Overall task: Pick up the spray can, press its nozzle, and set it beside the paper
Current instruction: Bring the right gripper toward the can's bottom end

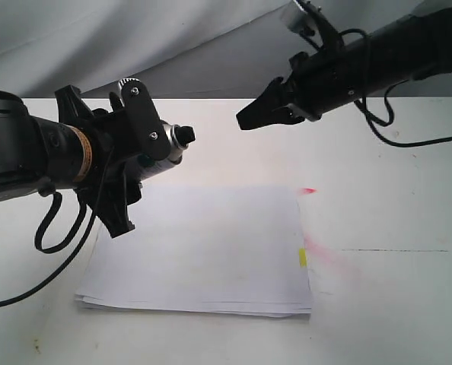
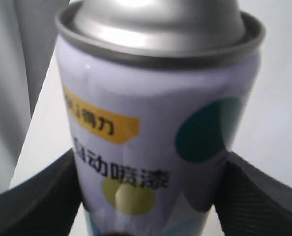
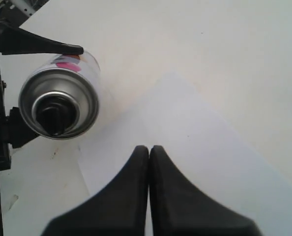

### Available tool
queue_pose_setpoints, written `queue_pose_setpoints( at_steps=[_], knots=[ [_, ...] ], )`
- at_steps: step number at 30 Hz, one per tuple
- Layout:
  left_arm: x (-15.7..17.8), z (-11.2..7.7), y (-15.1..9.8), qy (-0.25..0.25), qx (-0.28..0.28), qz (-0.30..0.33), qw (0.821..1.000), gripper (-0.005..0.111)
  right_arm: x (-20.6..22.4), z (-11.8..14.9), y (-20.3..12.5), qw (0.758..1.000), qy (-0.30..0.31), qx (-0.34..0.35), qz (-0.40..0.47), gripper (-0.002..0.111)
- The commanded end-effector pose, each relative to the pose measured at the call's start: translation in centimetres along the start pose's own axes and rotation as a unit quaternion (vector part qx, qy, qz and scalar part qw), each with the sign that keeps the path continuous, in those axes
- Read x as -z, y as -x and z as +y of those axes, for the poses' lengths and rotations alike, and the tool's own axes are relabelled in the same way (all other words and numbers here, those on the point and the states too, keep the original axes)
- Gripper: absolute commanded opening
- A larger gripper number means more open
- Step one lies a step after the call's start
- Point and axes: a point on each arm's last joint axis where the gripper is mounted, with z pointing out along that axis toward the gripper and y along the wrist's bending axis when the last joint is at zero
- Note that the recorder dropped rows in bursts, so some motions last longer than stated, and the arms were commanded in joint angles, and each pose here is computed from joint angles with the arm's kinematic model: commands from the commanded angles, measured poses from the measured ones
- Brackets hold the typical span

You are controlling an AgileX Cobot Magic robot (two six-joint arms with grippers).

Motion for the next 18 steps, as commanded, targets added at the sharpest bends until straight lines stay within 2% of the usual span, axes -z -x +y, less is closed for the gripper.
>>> queue_pose_setpoints(
  at_steps=[1, 3, 8, 13, 18],
  knots=[
    [-0.3, -0.1, 0.2, 0.001, -0.002, 0.006, 1.0, 0.0, -1.3, 0.0, 0.3, 0.998, 0.048, 0.004, -0.033, 0.0],
    [-1.3, -0.6, -0.2, -0.008, -0.009, 0.034, 0.999, 0.0, -1.6, 0.5, 0.3, 0.997, 0.061, 0.022, -0.029, 0.0],
    [-1.8, -1.0, 0.2, -0.017, -0.011, 0.011, 1.0, 0.0, -2.5, 1.1, 0.2, 0.997, 0.071, 0.03, -0.021, 0.0],
    [-1.8, -1.0, 0.2, -0.016, -0.011, 0.014, 1.0, 0.0, -3.0, 0.6, -0.1, 0.997, 0.074, 0.032, -0.019, 0.0],
    [-1.8, -1.0, 0.2, -0.016, -0.011, 0.014, 1.0, 0.0, -3.5, 0.5, -0.2, 0.993, 0.111, 0.05, -0.006, 0.0]
  ],
)
